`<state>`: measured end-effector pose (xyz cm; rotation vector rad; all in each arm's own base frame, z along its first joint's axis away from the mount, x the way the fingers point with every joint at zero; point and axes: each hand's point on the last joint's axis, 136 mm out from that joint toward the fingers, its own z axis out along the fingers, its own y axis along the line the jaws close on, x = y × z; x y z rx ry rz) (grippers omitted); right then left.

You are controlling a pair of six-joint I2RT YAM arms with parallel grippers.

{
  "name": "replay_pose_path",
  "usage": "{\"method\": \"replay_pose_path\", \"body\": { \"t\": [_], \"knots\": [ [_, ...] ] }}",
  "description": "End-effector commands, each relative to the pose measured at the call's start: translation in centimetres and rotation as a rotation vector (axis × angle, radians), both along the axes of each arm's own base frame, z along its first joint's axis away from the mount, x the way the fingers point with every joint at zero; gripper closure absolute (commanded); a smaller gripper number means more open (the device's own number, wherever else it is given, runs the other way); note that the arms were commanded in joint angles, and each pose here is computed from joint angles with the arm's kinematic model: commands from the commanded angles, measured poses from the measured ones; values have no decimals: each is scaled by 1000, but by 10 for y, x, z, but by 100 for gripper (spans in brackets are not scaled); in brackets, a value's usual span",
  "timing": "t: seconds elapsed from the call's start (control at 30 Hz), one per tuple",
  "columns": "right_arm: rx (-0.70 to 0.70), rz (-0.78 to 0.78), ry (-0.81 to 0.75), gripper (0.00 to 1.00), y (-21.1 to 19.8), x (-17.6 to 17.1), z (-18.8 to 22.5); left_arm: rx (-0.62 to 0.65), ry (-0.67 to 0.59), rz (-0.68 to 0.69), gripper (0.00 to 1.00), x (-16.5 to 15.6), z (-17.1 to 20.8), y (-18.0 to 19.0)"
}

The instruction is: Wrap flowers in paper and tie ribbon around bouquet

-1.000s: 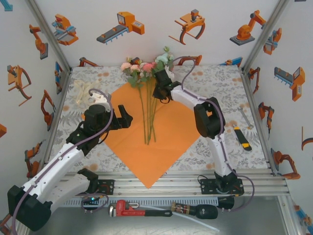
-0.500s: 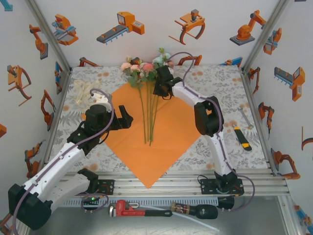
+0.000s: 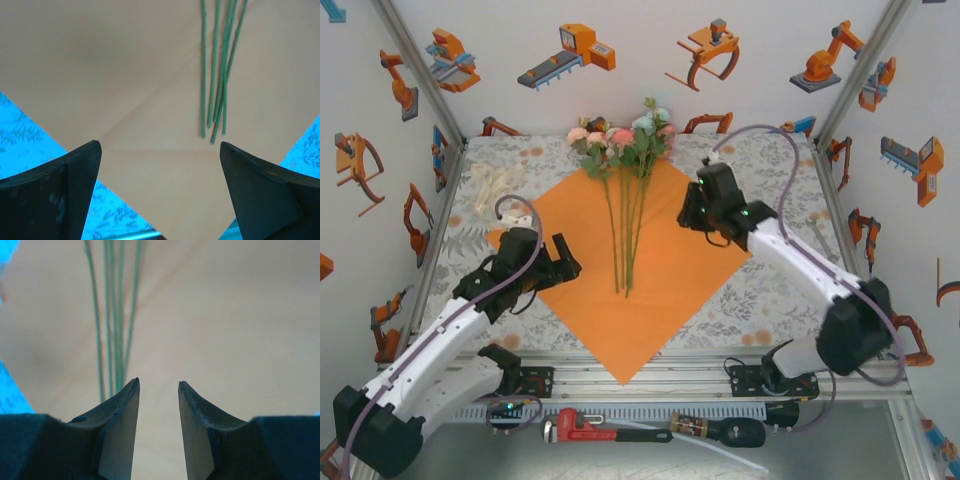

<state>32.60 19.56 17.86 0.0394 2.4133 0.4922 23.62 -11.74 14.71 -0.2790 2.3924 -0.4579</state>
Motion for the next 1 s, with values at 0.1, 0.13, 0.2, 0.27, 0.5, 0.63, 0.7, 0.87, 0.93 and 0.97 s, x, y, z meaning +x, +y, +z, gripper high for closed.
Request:
{"method": "replay_pose_path", "body": {
  "t": [0.1,0.13,0.2,0.27,0.5,0.63,0.7,0.87,0.93,0.97],
  "knots": [
    [18,126,215,55,2,-84,-68,-47,368,177,30,-70,-69,21],
    [34,134,206,55,4,-85,-68,-70,386,205,30,-74,-76,22],
    [34,131,189,54,4,-83,-69,-125,392,249,30,-75,-85,21],
    [24,128,184,55,5,-78,-70,-187,365,268,30,-70,-89,16],
    [-67,11,247,55,-15,-76,-97,-227,334,313,31,-56,-102,11],
    [-61,-14,270,55,-21,-84,-106,-209,359,293,34,-54,-107,6],
    [-56,-14,267,55,-22,-85,-106,-221,368,279,38,-53,-109,1],
    [-65,30,237,54,-18,-82,-96,-284,378,221,40,-48,-98,-17],
    [-69,59,209,52,-15,-79,-89,-299,375,205,41,-46,-92,-21],
    [-71,66,196,51,-14,-77,-85,-308,371,200,41,-45,-89,-23]
  ]
}}
